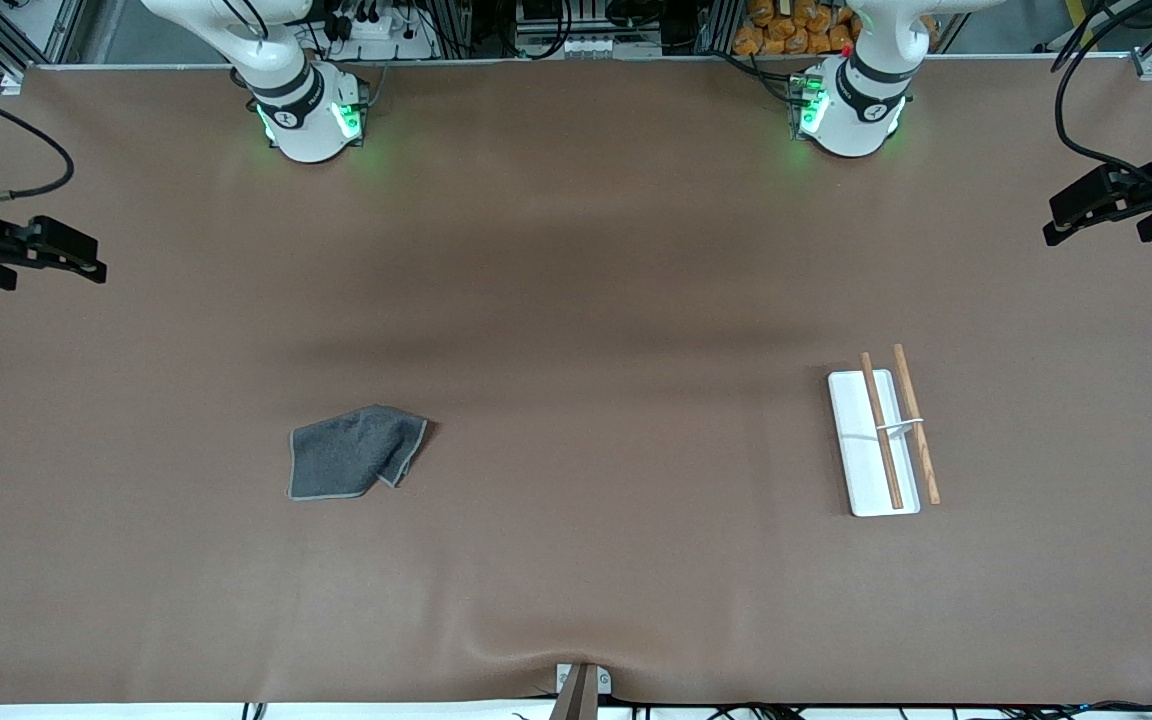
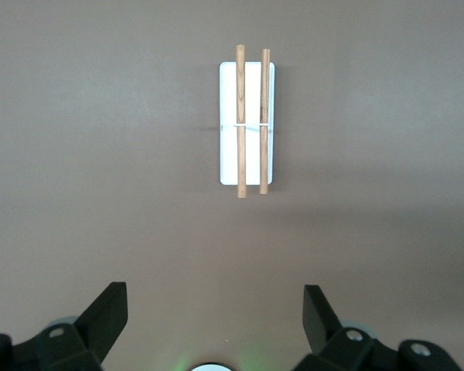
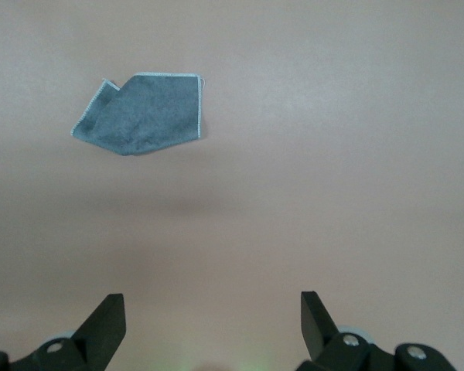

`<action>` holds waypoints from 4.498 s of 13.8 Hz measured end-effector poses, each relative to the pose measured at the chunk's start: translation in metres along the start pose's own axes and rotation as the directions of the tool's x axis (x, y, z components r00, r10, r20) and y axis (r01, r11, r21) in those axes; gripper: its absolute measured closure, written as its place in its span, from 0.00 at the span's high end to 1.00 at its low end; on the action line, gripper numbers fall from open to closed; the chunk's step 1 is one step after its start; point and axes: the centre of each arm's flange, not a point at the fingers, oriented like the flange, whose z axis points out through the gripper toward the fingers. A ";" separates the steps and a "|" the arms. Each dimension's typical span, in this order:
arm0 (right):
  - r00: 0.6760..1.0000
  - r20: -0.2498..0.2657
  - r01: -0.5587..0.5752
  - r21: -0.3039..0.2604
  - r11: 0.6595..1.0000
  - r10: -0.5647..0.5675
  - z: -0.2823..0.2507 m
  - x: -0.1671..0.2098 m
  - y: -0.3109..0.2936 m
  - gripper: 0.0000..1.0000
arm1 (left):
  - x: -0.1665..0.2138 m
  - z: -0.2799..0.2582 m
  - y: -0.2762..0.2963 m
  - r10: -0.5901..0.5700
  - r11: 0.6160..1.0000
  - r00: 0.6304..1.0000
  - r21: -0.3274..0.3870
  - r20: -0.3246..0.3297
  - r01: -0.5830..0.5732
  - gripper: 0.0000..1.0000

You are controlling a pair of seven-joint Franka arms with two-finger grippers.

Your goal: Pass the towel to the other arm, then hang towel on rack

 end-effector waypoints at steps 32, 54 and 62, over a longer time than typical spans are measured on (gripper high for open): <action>0.951 0.048 -0.308 0.094 0.947 0.305 0.248 0.110 -0.211 1.00 | 0.014 0.008 0.059 0.097 0.992 0.994 -0.071 -0.043 -0.100 1.00; 0.981 -0.004 -0.193 -0.107 0.975 0.193 0.397 0.108 -0.255 0.69 | 0.035 0.032 0.074 0.120 0.991 0.991 -0.053 -0.054 -0.123 1.00; 0.981 -0.005 -0.195 -0.107 0.975 0.195 0.397 0.108 -0.253 0.02 | 0.026 0.032 0.110 0.169 0.984 0.984 -0.056 -0.051 -0.171 1.00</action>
